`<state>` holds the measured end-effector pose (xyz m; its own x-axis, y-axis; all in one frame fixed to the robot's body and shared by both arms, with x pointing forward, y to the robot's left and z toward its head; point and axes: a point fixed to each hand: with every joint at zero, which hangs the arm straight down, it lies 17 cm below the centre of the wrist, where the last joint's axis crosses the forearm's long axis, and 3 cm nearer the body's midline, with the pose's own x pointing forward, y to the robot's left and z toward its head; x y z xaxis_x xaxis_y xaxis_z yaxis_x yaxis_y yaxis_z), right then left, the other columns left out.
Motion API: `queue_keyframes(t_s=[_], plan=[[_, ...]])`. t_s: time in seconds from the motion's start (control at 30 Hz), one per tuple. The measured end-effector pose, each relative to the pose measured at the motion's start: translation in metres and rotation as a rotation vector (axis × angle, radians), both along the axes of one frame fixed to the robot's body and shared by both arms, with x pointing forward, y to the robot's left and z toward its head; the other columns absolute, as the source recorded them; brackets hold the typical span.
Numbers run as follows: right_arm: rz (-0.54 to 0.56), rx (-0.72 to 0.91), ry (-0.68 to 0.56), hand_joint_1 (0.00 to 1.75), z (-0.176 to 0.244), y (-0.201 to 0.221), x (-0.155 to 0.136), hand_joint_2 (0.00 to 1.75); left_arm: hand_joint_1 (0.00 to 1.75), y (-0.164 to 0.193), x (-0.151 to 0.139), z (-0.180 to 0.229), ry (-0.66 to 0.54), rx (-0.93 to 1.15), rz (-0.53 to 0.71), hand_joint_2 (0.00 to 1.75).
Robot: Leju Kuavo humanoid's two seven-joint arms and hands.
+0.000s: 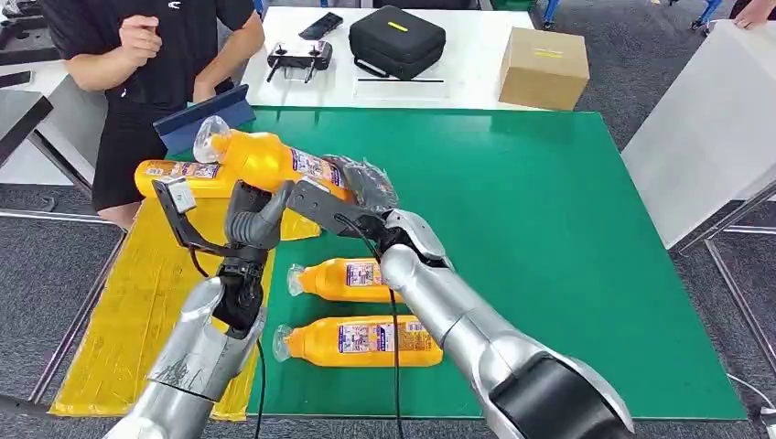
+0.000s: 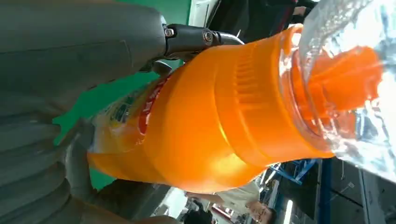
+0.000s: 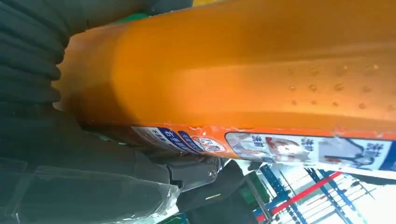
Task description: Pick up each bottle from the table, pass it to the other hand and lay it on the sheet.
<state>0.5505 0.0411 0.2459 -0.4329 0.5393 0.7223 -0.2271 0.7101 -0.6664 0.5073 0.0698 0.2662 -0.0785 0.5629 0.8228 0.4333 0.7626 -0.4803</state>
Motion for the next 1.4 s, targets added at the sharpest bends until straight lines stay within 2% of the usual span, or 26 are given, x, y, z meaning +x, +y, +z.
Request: queue_keyframes(t_s=[0.13, 0.27, 1.4], plan=[[-0.001, 0.007, 0.006, 1.75, -0.001, 0.0, 0.0, 1.75, 0.0, -0.009, -0.003, 0.0, 0.051, -0.087, -0.089, 1.75], [-0.004, 0.009, 0.009, 1.75, -0.002, 0.0, 0.001, 1.75, 0.0, -0.011, -0.001, 0.0, 0.068, -0.11, -0.106, 1.75], [0.035, -0.046, 0.063, 1.75, -0.017, 0.019, -0.01, 1.75, 0.0, -0.01, 0.008, 0.002, 0.068, -0.116, -0.053, 1.75]])
